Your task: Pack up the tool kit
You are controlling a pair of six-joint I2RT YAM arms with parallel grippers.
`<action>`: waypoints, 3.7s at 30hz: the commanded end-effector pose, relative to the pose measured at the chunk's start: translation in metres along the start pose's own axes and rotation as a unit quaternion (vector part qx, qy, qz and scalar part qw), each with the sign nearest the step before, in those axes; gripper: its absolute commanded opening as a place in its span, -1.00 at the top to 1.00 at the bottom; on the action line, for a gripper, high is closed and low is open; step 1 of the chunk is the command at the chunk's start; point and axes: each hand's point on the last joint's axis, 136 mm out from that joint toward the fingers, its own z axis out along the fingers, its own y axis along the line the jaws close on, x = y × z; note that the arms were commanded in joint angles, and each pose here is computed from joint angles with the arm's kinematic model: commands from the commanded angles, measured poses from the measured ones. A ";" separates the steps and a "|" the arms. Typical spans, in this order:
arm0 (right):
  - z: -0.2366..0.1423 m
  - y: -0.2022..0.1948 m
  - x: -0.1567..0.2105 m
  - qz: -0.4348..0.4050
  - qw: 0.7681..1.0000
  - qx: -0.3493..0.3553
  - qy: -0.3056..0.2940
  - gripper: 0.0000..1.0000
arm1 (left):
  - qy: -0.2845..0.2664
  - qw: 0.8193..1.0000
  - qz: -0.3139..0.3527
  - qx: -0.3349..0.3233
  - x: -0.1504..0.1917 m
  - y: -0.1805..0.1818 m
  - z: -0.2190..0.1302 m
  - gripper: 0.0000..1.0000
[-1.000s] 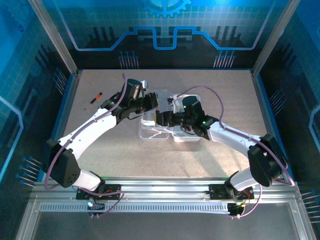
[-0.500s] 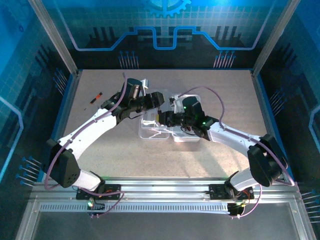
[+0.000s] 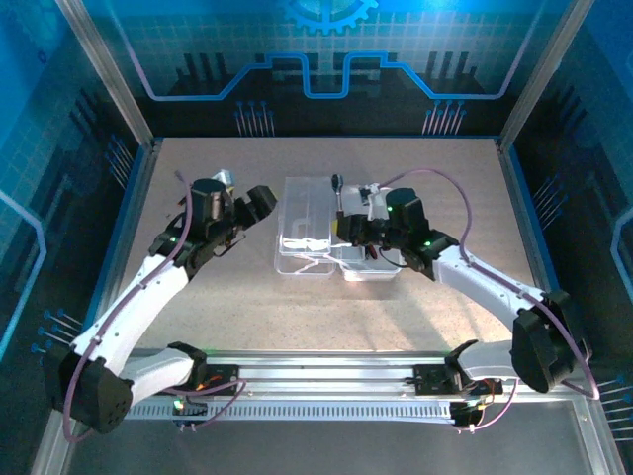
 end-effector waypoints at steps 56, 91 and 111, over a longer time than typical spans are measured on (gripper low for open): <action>0.017 -0.190 0.052 0.036 0.943 0.281 0.175 0.68 | -0.016 0.987 -0.101 -0.125 0.044 0.126 -0.010 -0.91; -0.038 -0.141 -0.027 -0.001 0.961 0.274 0.025 0.46 | -0.014 0.989 -0.071 -0.131 0.020 0.116 -0.021 -0.90; -0.041 -0.126 0.004 -0.014 0.981 0.178 -0.070 0.47 | 0.125 0.953 0.045 -0.273 -0.020 0.146 0.064 -0.16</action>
